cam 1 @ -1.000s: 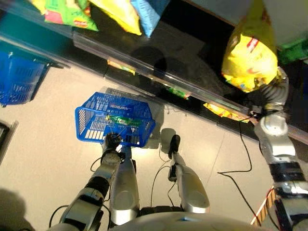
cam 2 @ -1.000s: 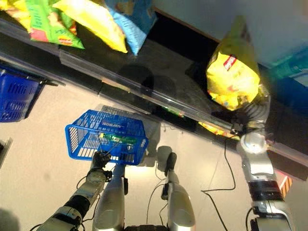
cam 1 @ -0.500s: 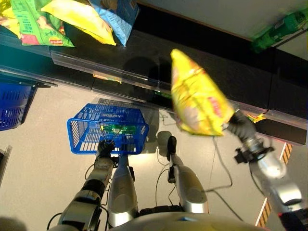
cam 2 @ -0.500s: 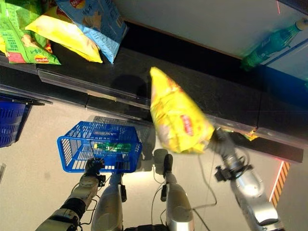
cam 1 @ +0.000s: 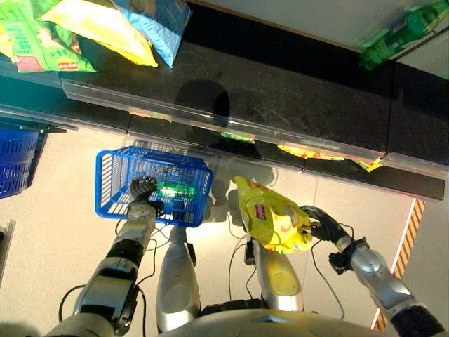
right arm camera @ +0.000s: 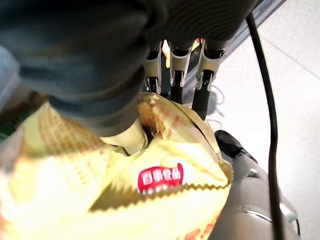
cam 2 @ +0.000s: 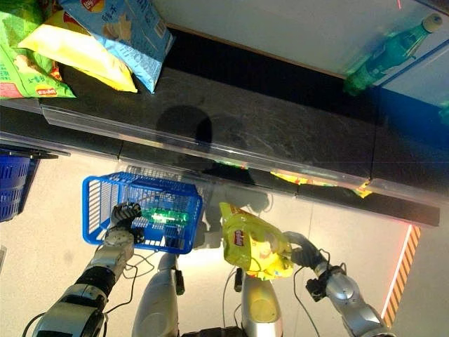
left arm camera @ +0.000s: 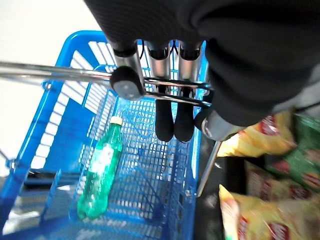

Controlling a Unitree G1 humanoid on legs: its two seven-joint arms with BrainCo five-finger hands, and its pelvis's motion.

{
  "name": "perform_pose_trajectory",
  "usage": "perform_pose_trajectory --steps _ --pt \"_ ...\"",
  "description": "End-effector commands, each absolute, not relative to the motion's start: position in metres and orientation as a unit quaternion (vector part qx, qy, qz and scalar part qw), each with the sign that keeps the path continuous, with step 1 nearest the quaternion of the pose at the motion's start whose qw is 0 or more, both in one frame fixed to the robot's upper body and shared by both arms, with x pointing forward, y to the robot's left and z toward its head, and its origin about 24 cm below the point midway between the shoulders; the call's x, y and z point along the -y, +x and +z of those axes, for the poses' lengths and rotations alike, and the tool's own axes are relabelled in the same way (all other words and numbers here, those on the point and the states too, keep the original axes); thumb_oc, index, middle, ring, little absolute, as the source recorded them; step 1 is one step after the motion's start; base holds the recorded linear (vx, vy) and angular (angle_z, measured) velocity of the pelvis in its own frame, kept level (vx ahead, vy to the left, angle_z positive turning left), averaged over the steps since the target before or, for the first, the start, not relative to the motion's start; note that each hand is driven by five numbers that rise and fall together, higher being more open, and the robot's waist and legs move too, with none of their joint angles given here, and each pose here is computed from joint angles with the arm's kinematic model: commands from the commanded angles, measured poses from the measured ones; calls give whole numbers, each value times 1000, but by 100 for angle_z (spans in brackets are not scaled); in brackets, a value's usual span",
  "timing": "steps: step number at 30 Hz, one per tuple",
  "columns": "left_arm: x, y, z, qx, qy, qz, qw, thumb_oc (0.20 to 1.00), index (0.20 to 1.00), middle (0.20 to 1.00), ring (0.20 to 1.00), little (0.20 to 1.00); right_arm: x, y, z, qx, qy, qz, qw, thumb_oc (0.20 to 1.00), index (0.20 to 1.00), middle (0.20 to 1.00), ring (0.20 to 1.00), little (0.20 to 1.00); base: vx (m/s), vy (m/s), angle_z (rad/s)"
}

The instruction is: Pick up the snacks into the basket

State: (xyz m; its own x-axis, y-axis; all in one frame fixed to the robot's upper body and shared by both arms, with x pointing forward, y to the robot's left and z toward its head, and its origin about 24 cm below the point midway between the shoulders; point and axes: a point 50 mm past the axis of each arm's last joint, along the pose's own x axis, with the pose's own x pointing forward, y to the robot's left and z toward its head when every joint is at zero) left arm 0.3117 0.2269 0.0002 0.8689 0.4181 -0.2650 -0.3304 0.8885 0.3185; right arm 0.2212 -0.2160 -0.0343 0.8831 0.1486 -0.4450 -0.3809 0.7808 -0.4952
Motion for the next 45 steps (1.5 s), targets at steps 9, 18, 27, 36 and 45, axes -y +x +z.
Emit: perform_pose_trajectory --steps 9,18,27,36,45 --pt "-83 344 81 53 112 -25 992 200 200 200 200 200 124 317 -2 -78 -389 136 908 200 200 200 200 200 -15 -16 7" --pt "-24 318 68 49 114 -128 984 200 200 200 200 200 72 342 26 -32 -367 146 918 200 200 200 200 200 3 -10 12" --pt "-1 297 89 84 41 -187 978 200 200 200 200 200 79 370 47 -62 -319 50 944 200 200 200 200 200 -6 12 8" --pt "18 275 139 159 -51 -262 950 200 200 200 200 200 140 388 61 -94 -391 -57 914 200 200 200 200 200 -4 53 16" --pt "30 266 155 173 -83 -295 936 200 200 200 200 200 134 398 82 -78 -363 -73 926 200 200 200 200 200 26 28 15"
